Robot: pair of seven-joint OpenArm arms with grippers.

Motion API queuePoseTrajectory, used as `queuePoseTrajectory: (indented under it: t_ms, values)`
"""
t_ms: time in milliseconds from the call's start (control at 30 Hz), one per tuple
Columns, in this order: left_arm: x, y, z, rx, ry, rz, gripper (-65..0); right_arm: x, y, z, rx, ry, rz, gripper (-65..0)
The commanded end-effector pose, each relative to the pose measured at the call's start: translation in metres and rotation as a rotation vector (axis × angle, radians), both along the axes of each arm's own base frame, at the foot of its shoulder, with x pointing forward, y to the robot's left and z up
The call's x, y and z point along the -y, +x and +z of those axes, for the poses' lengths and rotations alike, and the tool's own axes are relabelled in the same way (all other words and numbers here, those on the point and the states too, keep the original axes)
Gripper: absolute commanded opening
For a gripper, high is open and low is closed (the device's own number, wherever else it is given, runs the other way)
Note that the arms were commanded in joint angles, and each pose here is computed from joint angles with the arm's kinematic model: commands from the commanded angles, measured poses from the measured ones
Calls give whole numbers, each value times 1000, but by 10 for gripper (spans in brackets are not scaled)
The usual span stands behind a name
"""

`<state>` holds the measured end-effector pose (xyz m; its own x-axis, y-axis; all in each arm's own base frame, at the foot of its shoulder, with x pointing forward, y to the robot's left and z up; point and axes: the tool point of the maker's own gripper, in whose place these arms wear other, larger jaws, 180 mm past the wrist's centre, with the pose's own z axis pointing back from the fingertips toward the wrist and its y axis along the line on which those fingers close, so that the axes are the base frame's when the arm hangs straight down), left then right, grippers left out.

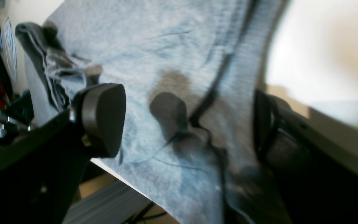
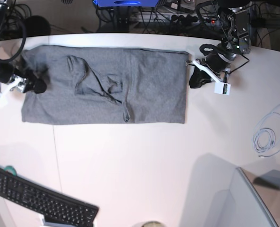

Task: Layout the t-shirt on the table in an organized manner, then fold the t-shirt properly
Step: 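Release the shirt and lift the left gripper back to its end, then grasp the strip's other end with the right gripper and lift it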

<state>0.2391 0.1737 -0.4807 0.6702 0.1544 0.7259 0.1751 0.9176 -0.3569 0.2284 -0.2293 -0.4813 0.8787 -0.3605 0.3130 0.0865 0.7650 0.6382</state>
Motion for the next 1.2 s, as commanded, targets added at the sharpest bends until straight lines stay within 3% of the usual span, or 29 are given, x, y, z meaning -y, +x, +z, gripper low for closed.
queuePoseTrajectory:
  t_ms: [0, 300, 467, 667, 767, 800, 1000, 1167]
  values:
    - [-2, 12, 13, 60, -14, 10, -650, -1, 1, 2, 0, -15, 35, -135]
    - [-3, 16, 15, 73, -16, 13, -650, -14, 9, 0, 21, 1, 33, -146]
    - [-2, 16, 15, 73, -18, 13, -650, -15, 15, 3, 40, 5, 26, -329]
    - [5, 17, 15, 72, -22, -8, -650, -14, 32, 11, 90, 3, 5, -450]
    - [17, 21, 16, 76, -28, -47, -650, -14, 35, 14, 102, -1, 7, -620]
    - [20, 22, 16, 77, -30, -56, -650, -14, 36, 16, 107, -3, 11, -650]
    - [21, 26, 19, 88, -28, -59, -650, -23, 44, 39, 159, -44, 83, -645]
    - [21, 25, 19, 88, -27, -60, -650, -46, 48, 65, 174, -59, 76, -645]
